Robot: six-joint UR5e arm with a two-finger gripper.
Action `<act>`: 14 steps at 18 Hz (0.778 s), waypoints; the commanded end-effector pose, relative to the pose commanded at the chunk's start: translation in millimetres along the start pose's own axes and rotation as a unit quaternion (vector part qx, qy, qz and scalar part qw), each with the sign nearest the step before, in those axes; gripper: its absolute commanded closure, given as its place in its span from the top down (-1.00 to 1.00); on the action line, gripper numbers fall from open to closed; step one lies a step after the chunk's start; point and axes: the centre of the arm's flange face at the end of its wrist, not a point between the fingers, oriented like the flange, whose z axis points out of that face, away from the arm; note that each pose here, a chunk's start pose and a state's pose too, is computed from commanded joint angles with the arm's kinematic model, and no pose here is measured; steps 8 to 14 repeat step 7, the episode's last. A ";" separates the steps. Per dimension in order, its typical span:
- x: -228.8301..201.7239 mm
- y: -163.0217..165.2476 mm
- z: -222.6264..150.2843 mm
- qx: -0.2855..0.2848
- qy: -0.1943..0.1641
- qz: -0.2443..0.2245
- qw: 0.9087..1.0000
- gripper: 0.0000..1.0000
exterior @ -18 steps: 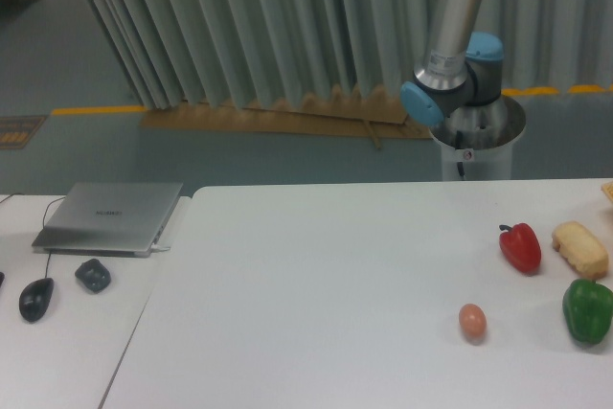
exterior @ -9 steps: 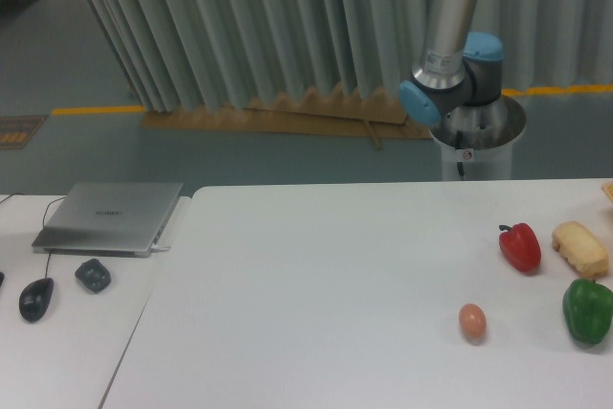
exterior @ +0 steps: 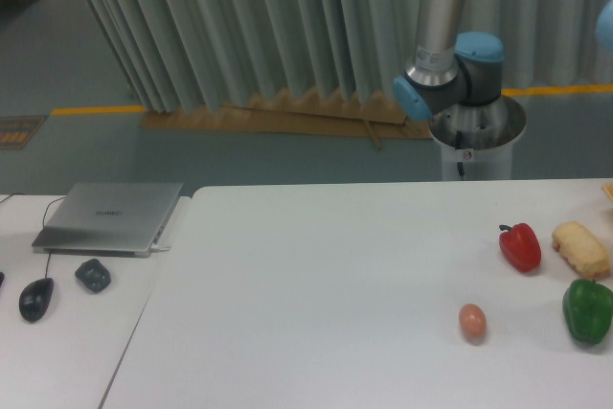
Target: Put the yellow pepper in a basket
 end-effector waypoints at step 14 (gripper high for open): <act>15.3 -45.2 -8.4 0.004 -0.005 -0.006 1.000 1.00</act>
